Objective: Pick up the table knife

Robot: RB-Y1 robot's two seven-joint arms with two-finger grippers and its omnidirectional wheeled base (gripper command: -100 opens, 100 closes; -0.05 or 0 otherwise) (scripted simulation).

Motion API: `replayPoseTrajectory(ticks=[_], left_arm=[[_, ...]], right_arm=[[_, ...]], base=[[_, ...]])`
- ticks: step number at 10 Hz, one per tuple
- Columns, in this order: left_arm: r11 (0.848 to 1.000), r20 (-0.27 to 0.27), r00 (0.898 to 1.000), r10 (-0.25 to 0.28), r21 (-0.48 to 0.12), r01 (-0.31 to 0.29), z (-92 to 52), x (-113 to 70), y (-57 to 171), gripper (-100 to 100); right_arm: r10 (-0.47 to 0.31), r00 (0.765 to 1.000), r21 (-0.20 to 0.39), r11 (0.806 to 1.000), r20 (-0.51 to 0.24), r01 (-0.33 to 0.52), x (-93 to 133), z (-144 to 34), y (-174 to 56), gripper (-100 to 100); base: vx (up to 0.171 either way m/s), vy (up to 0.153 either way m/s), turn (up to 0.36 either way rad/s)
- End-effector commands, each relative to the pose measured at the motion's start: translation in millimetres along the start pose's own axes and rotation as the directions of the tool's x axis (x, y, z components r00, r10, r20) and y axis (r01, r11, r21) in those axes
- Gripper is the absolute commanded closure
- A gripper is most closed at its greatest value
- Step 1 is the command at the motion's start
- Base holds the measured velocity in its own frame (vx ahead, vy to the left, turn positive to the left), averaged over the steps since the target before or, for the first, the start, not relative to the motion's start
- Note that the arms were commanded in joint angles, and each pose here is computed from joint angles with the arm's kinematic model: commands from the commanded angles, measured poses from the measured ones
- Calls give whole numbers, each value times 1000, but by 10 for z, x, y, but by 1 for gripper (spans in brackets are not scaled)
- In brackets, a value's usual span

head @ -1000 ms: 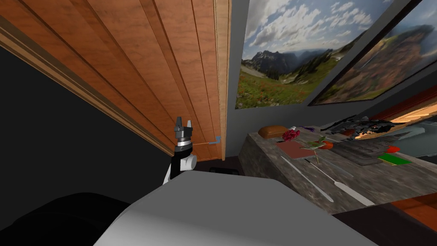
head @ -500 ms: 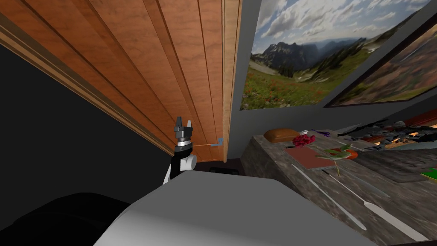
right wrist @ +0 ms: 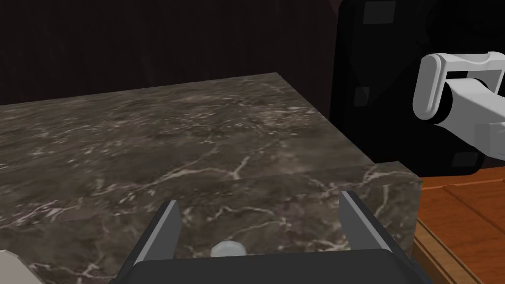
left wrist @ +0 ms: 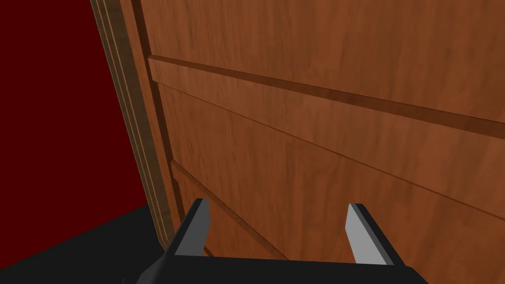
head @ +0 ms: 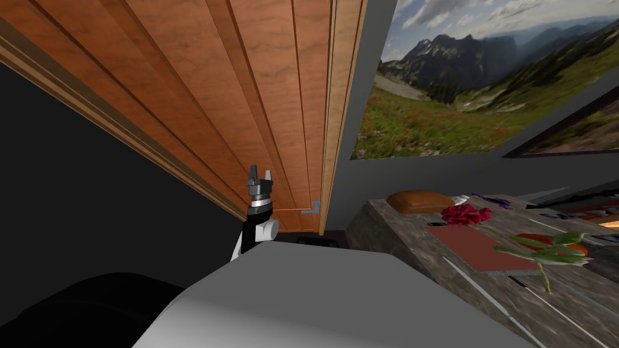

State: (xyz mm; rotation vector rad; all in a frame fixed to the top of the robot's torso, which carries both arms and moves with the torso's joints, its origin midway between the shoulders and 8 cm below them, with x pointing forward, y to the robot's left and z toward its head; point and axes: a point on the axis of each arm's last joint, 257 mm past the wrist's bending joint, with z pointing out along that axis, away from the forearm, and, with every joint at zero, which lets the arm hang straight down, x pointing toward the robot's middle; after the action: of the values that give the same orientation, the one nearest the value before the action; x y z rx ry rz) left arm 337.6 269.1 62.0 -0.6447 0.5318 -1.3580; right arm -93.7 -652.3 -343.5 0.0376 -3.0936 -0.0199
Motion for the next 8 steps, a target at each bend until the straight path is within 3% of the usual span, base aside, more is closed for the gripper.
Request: replayPoseTrajectory(ticks=[1, 3, 4, 5, 6, 8], left_arm=[[1000, 0, 1000, 0, 0, 0, 0, 0, 0, 0], [1000, 0, 1000, 0, 0, 0, 0, 0, 0, 0], [1000, 0, 1000, 0, 0, 0, 0, 0, 0, 0], [1000, 0, 1000, 0, 0, 0, 0, 0, 0, 0], [1000, 0, 1000, 0, -1, 0, -2, 1, 3, 0], [1000, 0, 1000, 0, -1, 0, -3, 1, 4, 0]], right_arm=[[-23, 1000, 28, 999, 16, 23, -148, -75, -157, -100], [-40, 998, 42, 998, 47, 38, -342, -111, -234, -100], [-31, 999, 38, 999, 36, 30, -271, -106, -196, -100], [-35, 999, 39, 999, 39, 33, -285, -111, -200, 0], [-26, 999, 38, 999, 40, 25, -201, -27, -166, -100], [-15, 999, 36, 999, 41, 14, -91, 87, -112, -100]], base=[[152, 17, 148], [168, 25, 112], [65, 10, 21], [0, 0, 0], [-4, -19, 55], [-6, -25, 71]])
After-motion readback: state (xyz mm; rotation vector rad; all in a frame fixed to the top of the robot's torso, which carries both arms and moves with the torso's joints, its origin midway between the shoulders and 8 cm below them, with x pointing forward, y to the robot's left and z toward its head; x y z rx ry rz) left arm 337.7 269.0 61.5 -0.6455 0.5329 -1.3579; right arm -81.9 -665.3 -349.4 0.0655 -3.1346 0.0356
